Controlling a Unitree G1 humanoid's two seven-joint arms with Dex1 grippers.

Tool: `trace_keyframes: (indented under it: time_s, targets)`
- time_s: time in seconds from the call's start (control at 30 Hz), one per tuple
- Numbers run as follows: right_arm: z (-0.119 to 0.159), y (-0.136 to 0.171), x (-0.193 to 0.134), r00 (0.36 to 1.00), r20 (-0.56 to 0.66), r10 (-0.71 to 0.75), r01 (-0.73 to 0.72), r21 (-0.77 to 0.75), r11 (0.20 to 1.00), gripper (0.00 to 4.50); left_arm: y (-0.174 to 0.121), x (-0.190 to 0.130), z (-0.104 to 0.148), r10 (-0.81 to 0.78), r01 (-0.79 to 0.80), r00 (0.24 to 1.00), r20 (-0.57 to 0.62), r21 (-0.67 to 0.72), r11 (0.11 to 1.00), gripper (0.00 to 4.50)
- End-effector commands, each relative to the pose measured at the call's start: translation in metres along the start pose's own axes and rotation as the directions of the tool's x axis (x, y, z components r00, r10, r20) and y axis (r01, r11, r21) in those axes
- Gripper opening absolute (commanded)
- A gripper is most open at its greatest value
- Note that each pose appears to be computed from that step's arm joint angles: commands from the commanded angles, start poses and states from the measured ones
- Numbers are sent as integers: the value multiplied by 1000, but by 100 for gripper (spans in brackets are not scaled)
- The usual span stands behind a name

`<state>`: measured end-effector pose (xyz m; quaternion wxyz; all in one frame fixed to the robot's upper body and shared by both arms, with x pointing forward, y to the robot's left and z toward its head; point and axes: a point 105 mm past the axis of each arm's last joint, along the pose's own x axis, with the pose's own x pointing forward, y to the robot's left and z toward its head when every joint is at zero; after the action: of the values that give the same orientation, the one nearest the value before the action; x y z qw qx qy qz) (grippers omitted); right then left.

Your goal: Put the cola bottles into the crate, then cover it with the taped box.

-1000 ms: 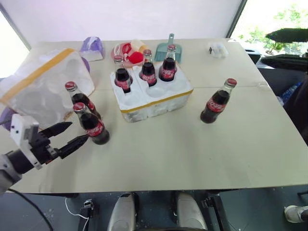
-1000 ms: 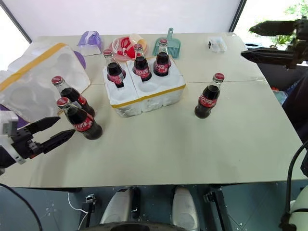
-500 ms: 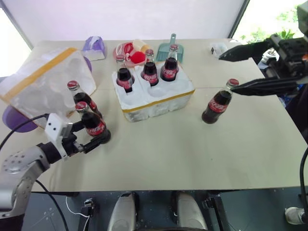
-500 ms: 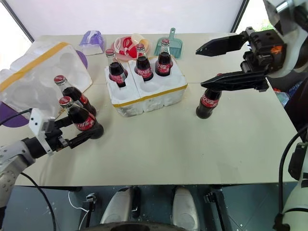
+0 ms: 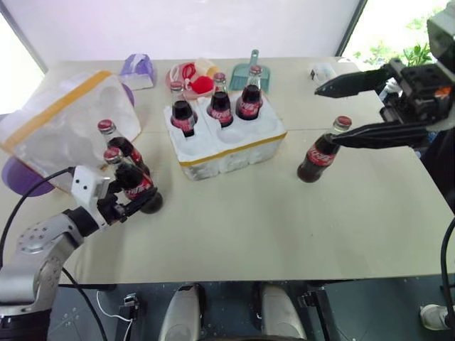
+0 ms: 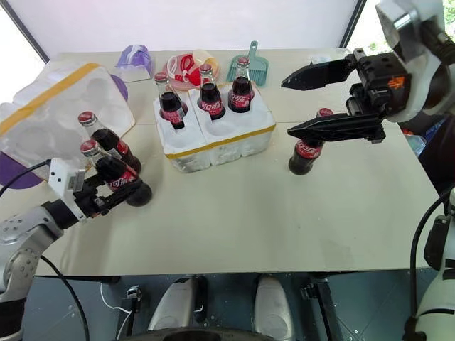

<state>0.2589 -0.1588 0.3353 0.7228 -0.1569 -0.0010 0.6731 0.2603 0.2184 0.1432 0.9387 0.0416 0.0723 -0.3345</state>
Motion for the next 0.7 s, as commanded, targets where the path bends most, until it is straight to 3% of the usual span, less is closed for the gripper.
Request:
trace_keyframes:
  time_s: [0.03,0.13,0.27,0.4,0.53,0.7]
  targets:
    - [9,5,1,1000,12,6,-5,-62,998,450,-36,-2,31,-195,193,980,39,33,981,274]
    - [6,3,3,1000,15,-6,7,-63,998,450,-45,0,46,-252,249,967,41,58,967,274]
    - [1,2,4,1000,16,-21,22,-59,998,450,-60,18,84,-329,319,932,151,87,944,274]
    - [-1,-1,7,999,26,-47,48,-56,997,450,-69,61,128,-355,340,894,274,104,935,274]
    - [-3,-5,8,996,40,-85,87,-52,995,450,-61,109,159,-262,251,904,338,78,965,274]
    - [-3,-5,9,991,61,-118,121,-46,992,450,-64,147,176,-186,164,919,348,93,982,274]
